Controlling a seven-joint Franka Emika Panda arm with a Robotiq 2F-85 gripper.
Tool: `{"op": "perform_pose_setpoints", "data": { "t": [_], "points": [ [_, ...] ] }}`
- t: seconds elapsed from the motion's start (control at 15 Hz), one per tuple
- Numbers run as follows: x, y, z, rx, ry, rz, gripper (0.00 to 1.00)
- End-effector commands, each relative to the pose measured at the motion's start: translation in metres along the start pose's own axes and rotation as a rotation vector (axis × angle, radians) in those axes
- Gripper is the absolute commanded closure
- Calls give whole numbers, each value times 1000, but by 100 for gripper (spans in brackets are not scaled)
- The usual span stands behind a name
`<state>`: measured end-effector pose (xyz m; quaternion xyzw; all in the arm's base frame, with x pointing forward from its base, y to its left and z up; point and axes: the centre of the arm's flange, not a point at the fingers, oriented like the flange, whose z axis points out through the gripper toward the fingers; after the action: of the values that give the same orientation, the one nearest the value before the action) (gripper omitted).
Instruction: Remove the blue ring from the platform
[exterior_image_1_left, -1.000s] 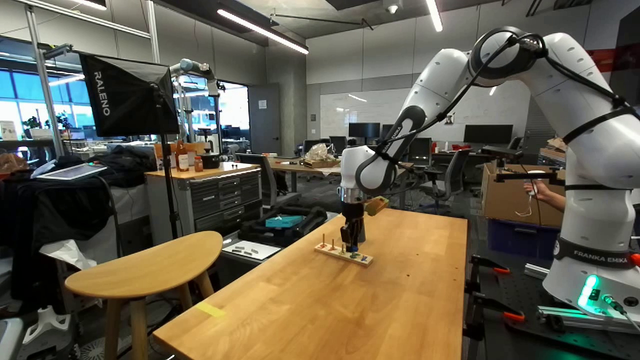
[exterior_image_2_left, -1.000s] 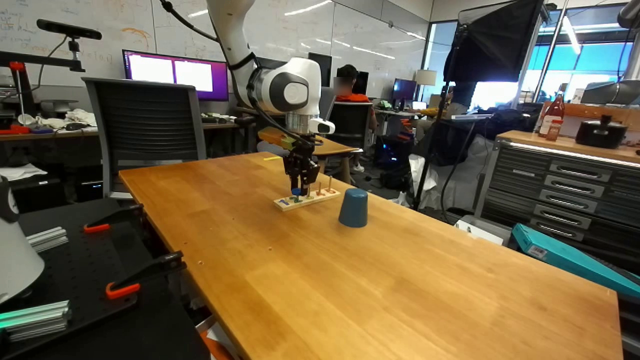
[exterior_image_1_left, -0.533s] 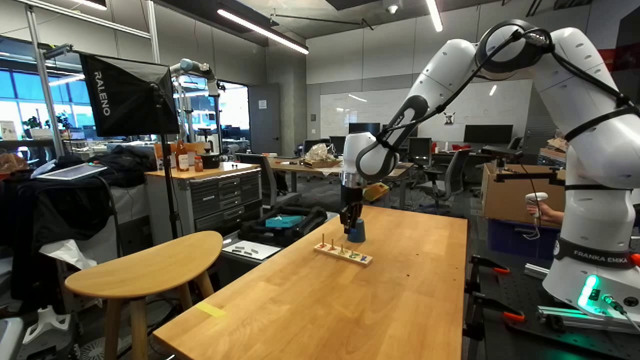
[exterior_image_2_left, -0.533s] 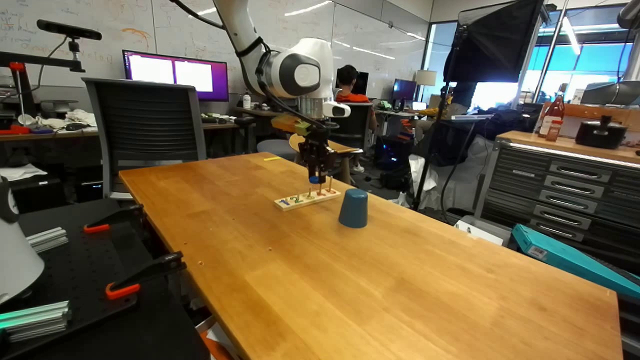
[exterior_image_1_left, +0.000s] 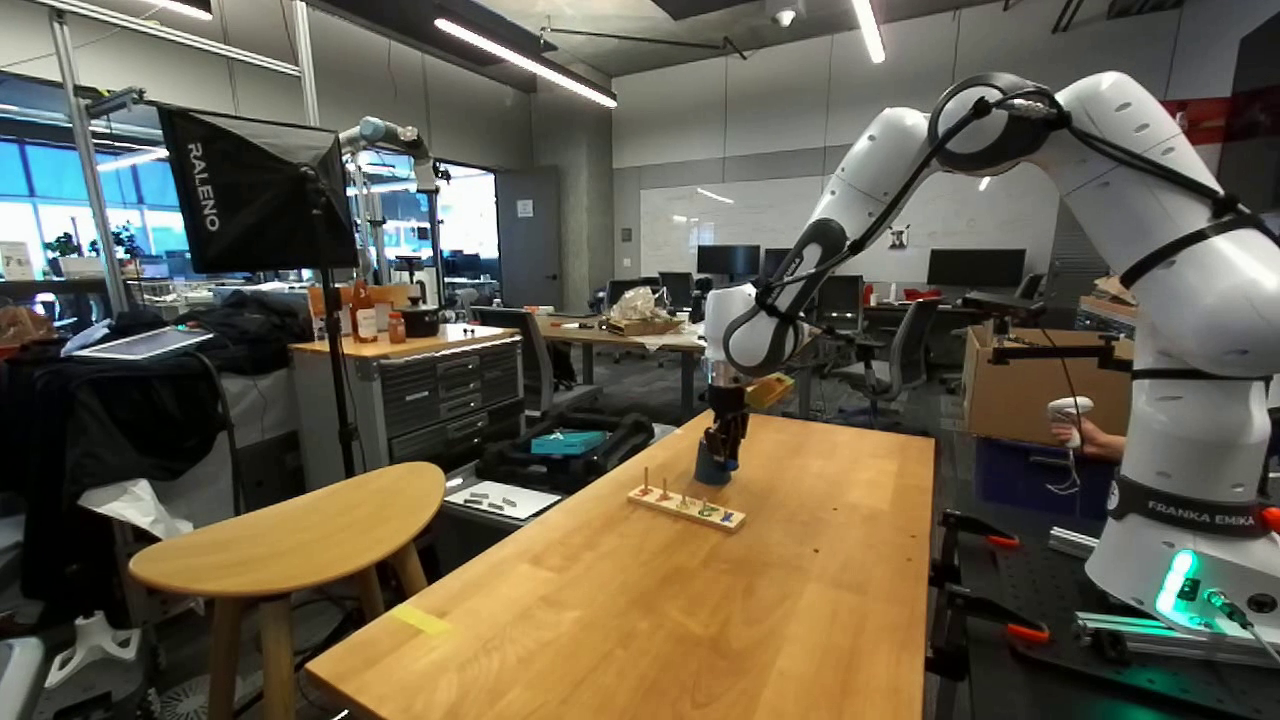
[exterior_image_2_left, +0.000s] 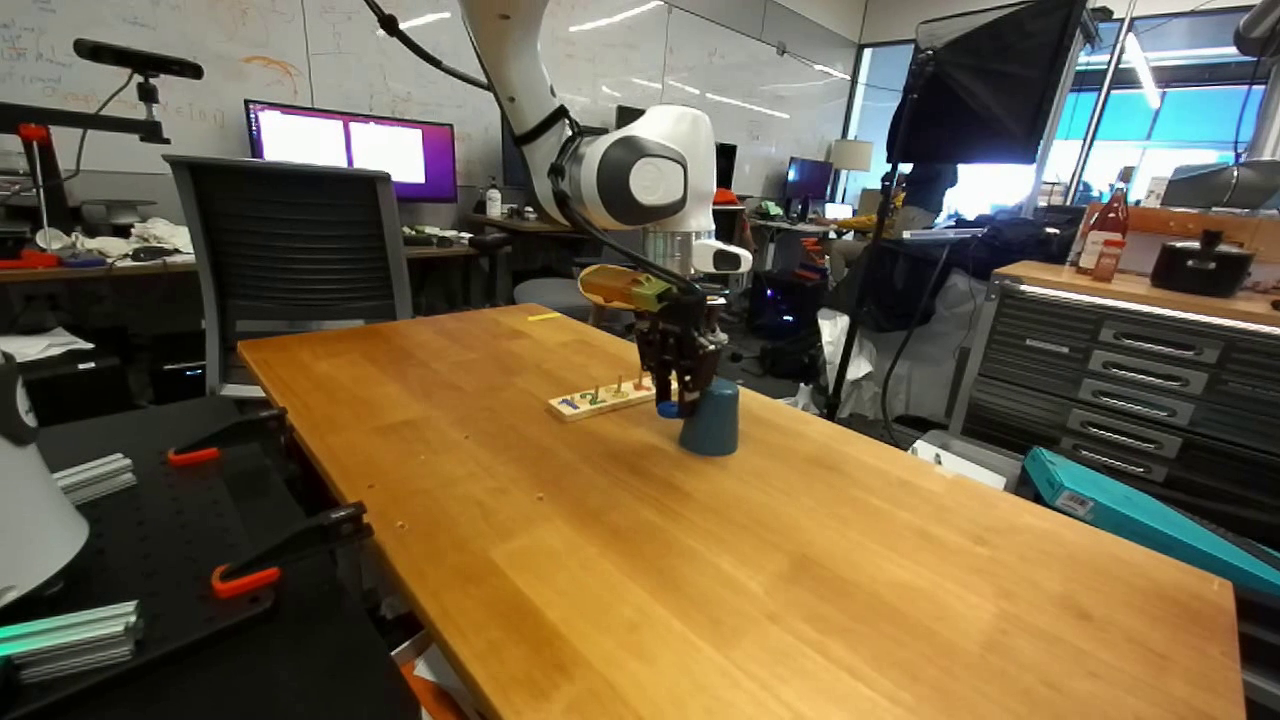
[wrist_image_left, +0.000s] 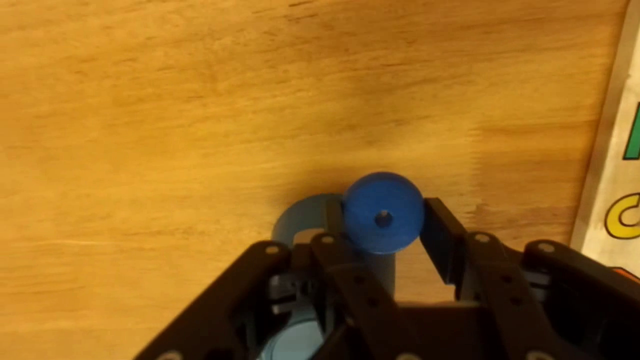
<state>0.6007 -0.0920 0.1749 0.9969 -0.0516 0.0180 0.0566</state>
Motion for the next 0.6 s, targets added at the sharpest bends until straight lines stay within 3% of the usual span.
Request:
{"op": "perform_pose_setpoints", "data": {
  "t": [0.0, 0.13, 0.2, 0.33, 0.53],
  "points": [
    [13, 5, 15, -7, -31, -21, 82],
    [10, 3, 23, -6, -45, -25, 82],
    [6, 1, 26, -4, -55, -25, 32],
    [2, -4, 26, 2, -69, -29, 24],
    [-16, -39, -7, 44, -60, -60, 0]
  ]
}}
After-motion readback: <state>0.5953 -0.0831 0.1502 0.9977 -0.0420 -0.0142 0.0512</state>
